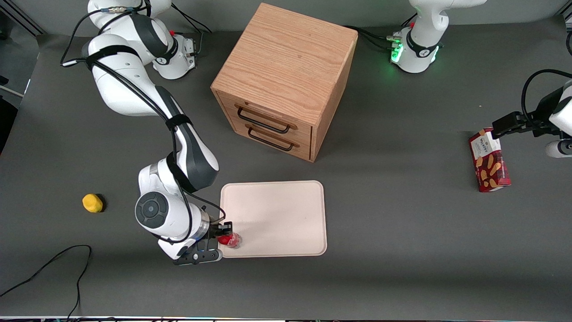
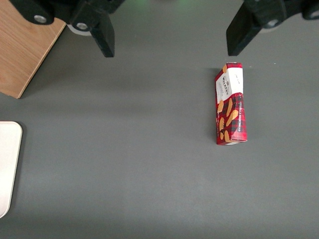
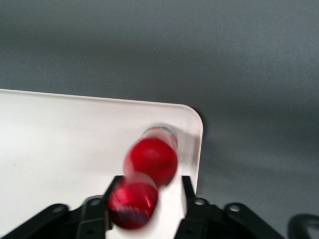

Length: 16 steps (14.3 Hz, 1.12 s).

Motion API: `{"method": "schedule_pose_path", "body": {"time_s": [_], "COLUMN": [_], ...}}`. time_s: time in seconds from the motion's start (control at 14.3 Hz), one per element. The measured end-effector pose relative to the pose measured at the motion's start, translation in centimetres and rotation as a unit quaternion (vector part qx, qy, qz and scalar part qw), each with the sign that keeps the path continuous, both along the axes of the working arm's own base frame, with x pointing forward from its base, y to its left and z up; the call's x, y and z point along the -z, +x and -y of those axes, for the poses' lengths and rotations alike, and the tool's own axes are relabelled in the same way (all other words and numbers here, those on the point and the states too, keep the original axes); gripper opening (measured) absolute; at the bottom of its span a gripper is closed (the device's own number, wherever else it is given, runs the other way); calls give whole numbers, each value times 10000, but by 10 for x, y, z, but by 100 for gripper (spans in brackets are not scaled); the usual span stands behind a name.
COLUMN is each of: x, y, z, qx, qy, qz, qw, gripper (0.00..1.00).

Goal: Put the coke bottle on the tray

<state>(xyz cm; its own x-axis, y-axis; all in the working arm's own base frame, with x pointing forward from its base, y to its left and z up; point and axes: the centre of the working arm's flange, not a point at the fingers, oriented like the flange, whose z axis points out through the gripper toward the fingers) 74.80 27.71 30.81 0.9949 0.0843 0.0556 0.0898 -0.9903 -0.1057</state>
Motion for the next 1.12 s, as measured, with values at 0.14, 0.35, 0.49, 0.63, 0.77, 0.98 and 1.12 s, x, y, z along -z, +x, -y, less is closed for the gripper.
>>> {"method": "schedule_pose_path", "body": {"time_s": [0.14, 0.35, 0.49, 0.63, 0.77, 0.98, 1.12], "x": [-1, -3, -10, -37, -75, -130, -160], "y": [1, 1, 3, 1, -10, -48, -85], "z": [0, 0, 3, 5, 16, 60, 104], "qx": [6, 14, 34, 37, 51, 281, 567], "qy": [10, 18, 32, 51, -39, -205, -299], "qz": [24, 45, 94, 201, 133, 23, -87], "qw": [10000, 10000, 9999, 9998, 9999, 9994, 9979], "gripper": [78, 100, 100, 100, 100, 100, 100]}}
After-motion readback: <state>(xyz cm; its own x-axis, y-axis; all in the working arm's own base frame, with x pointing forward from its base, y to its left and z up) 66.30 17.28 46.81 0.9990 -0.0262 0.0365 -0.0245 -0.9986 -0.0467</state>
